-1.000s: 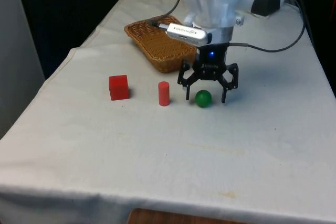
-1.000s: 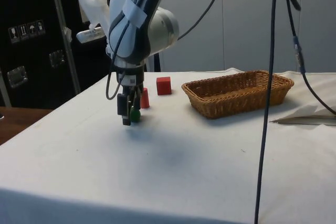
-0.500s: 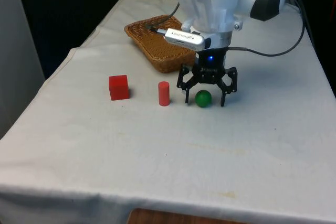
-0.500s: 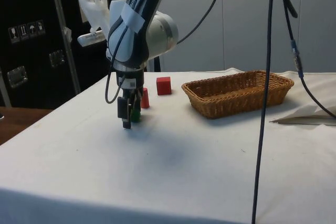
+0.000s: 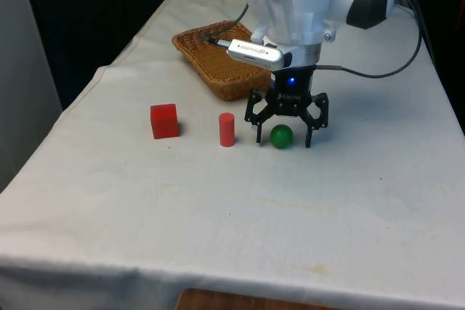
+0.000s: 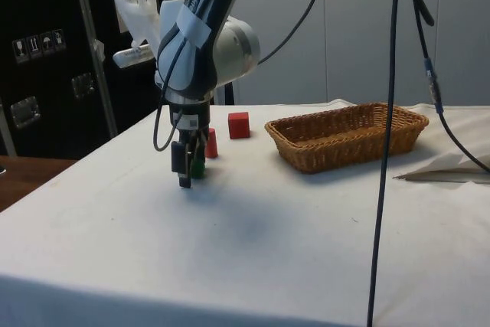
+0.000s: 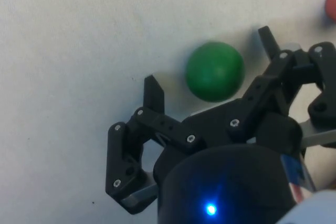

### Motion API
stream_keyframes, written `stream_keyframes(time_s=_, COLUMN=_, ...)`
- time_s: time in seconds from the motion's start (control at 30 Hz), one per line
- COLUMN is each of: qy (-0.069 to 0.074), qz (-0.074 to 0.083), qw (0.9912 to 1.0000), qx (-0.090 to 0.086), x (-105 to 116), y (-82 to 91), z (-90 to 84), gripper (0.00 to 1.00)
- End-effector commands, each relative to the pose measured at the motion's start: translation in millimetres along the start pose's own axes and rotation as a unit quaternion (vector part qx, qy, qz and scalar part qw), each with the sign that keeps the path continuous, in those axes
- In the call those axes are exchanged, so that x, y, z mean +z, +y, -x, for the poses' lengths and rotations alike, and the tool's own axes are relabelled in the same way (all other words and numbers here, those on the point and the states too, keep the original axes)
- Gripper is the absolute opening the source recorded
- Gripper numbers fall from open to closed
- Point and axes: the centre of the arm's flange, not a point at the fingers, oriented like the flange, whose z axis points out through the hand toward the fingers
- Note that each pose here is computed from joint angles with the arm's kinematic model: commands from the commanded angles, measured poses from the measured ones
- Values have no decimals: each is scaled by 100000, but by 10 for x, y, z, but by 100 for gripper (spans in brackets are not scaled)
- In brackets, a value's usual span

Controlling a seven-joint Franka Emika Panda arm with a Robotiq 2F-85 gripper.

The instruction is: Pick up the object to the left of the cylinder and place it into the basket.

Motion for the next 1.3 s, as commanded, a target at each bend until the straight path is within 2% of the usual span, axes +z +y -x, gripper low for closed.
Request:
stream_keyframes(time_s=0.0, qy=0, qz=0, qw=100000, qx=0, x=0, y=0, z=0, gripper=90)
stream_keyframes(time_s=0.03, qy=40, qz=4, qw=100000, qx=-55, x=-4, y=-3, z=6, gripper=90)
stream_keyframes(time_s=0.07, qy=40, qz=4, qw=100000, qx=-55, x=-4, y=-3, z=6, gripper=69)
stream_keyframes(time_s=0.13, qy=45, qz=-31, qw=100000, qx=8, x=-6, y=-2, z=8, gripper=45)
stream_keyframes(time_s=0.23, qy=-74, qz=-247, qw=100000, qx=-44, x=-13, y=-5, z=8, gripper=16)
stream_keyframes(time_s=0.3, qy=-98, qz=-428, qw=99999, qx=-45, x=-23, y=-12, z=5, gripper=0)
stream_keyframes(time_s=0.33, qy=-230, qz=-912, qw=99995, qx=-135, x=-55, y=-75, z=-12, gripper=0)
stream_keyframes(time_s=0.37, qy=-146, qz=-465, qw=99999, qx=-79, x=-24, y=-12, z=8, gripper=0)
stream_keyframes(time_s=0.57, qy=-192, qz=-446, qw=99999, qx=-85, x=-19, y=-12, z=10, gripper=0)
stream_keyframes(time_s=0.63, qy=-222, qz=-932, qw=99995, qx=-89, x=-55, y=-75, z=-12, gripper=0)
stream_keyframes(time_s=0.67, qy=-22, qz=-947, qw=99995, qx=107, x=-111, y=-23, z=-17, gripper=0)
stream_keyframes(time_s=0.93, qy=466, qz=-1841, qw=99981, qx=343, x=-379, y=37, z=-76, gripper=0)
stream_keyframes(time_s=0.97, qy=572, qz=-1960, qw=99978, qx=436, x=-314, y=12, z=-83, gripper=0)
stream_keyframes(time_s=1.03, qy=531, qz=-2066, qw=99977, qx=375, x=-446, y=54, z=-88, gripper=0)
stream_keyframes(time_s=1.17, qy=883, qz=-2485, qw=99964, qx=440, x=-580, y=89, z=-116, gripper=0)
stream_keyframes(time_s=1.2, qy=1125, qz=-2734, qw=99955, qx=536, x=-543, y=77, z=-126, gripper=0)
stream_keyframes(time_s=1.27, qy=1045, qz=-2864, qw=99952, qx=545, x=-674, y=115, z=-118, gripper=0)
